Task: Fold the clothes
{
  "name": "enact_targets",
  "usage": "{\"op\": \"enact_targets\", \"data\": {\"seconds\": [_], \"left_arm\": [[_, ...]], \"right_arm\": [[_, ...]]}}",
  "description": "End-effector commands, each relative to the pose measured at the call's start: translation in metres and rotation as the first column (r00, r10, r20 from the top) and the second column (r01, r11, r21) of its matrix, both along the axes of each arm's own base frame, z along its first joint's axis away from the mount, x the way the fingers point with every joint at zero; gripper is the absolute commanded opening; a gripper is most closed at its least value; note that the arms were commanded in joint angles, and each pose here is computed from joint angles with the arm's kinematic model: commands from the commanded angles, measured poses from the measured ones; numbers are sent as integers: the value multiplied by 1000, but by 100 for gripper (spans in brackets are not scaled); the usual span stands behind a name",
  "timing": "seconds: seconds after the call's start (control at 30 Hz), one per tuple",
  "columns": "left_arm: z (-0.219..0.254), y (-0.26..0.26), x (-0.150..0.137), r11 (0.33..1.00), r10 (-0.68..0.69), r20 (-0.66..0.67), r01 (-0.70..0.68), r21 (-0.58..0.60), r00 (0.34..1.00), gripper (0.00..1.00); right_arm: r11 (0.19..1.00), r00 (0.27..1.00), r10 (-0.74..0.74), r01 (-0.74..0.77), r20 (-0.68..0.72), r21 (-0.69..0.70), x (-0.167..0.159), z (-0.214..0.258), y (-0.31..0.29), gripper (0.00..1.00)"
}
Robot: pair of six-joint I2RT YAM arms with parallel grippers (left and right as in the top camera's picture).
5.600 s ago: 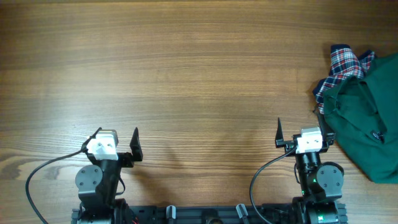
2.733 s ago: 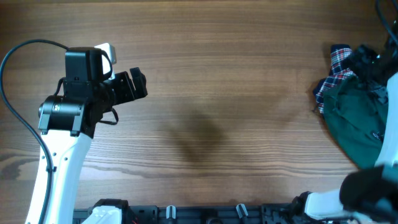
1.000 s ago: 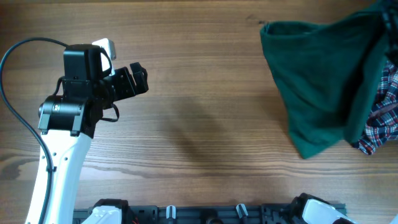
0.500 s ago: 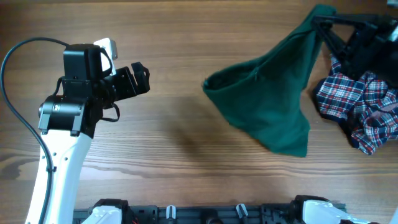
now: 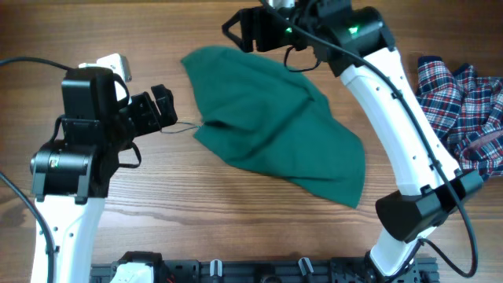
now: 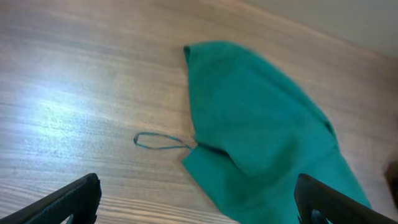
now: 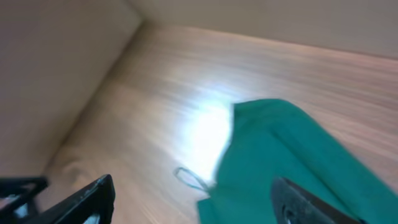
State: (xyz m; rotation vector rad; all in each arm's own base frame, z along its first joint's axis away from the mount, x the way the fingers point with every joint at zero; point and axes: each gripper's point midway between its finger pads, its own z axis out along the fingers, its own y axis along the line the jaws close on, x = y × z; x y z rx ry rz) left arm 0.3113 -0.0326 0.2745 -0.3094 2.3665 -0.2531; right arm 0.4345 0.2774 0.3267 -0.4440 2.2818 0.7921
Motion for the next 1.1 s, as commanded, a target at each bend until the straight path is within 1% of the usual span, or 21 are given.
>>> {"op": "enact_targets", "data": {"seconds": [0.0,0.07,0.1,0.13,0.23,0.3,0.33,0.4,0.47,0.5,0.57,0.6,0.63,0.7,0.77,0.8,0.87,0.9,1.0,1.03,1.07], "left_arm": [[-20,-9,12,999,-26,-75,24,-28,997,100],[-41,-17,15,997,-57,-155,48,-58,986,100],[-55,-20,13,996,-70,-219,55,-73,973,100],[-70,-23,10,994,-83,-281,60,-88,956,100],[-119,-50,-1,985,-164,-482,114,-132,861,100],[-149,-77,3,975,-224,-536,184,-129,814,99],[-172,-98,8,964,-262,-561,236,-120,785,100],[-201,-110,12,961,-264,-599,259,-96,756,100],[-229,-105,15,976,-194,-650,209,-55,735,100],[-239,-100,18,980,-176,-666,191,-52,725,100],[-242,-96,18,983,-167,-674,174,-59,720,100],[-239,-96,17,983,-182,-678,157,-98,713,100],[-238,-93,15,984,-179,-687,146,-106,705,100],[-239,-72,11,992,-127,-715,103,-76,687,100],[-239,-51,21,996,-85,-704,51,-69,705,100],[-239,-46,33,994,-111,-668,72,-86,735,96],[-236,-53,44,975,-224,-611,178,-136,759,93],[-236,-56,46,963,-266,-595,235,-131,759,86],[-237,-63,42,944,-321,-589,302,-134,742,75],[-242,-66,37,941,-327,-597,310,-136,732,77],[-246,-64,34,942,-324,-604,311,-130,728,76]], "right_arm": [[981,987,-161,162,26,-106,6,8,-55,83],[958,971,-235,224,-46,-182,3,-11,-85,83],[936,956,-286,265,-65,-231,3,-19,-104,84],[928,950,-301,274,-77,-251,2,-23,-114,84],[915,938,-330,291,-104,-281,0,-29,-135,86],[912,935,-338,298,-106,-282,1,-29,-138,86],[911,934,-339,297,-111,-286,0,-30,-139,86],[910,933,-336,286,-130,-301,-5,-34,-140,86],[909,938,-316,256,-143,-328,-12,-38,-142,86],[909,941,-305,242,-146,-339,-14,-40,-142,86],[908,939,-305,236,-159,-347,-17,-42,-143,86],[907,938,-305,235,-162,-349,-18,-42,-144,86],[907,938,-306,235,-162,-349,-18,-42,-144,86],[907,938,-306,235,-164,-349,-18,-42,-144,86],[907,937,-306,233,-167,-351,-19,-43,-144,86],[907,937,-306,233,-168,-351,-19,-43,-144,86],[907,937,-306,233,-169,-351,-19,-43,-144,86],[906,936,-307,232,-171,-353,-20,-43,-144,86],[906,936,-306,232,-172,-353,-20,-44,-144,86],[906,935,-307,232,-175,-354,-21,-44,-144,85],[906,934,-309,231,-179,-355,-22,-44,-145,85]]}}
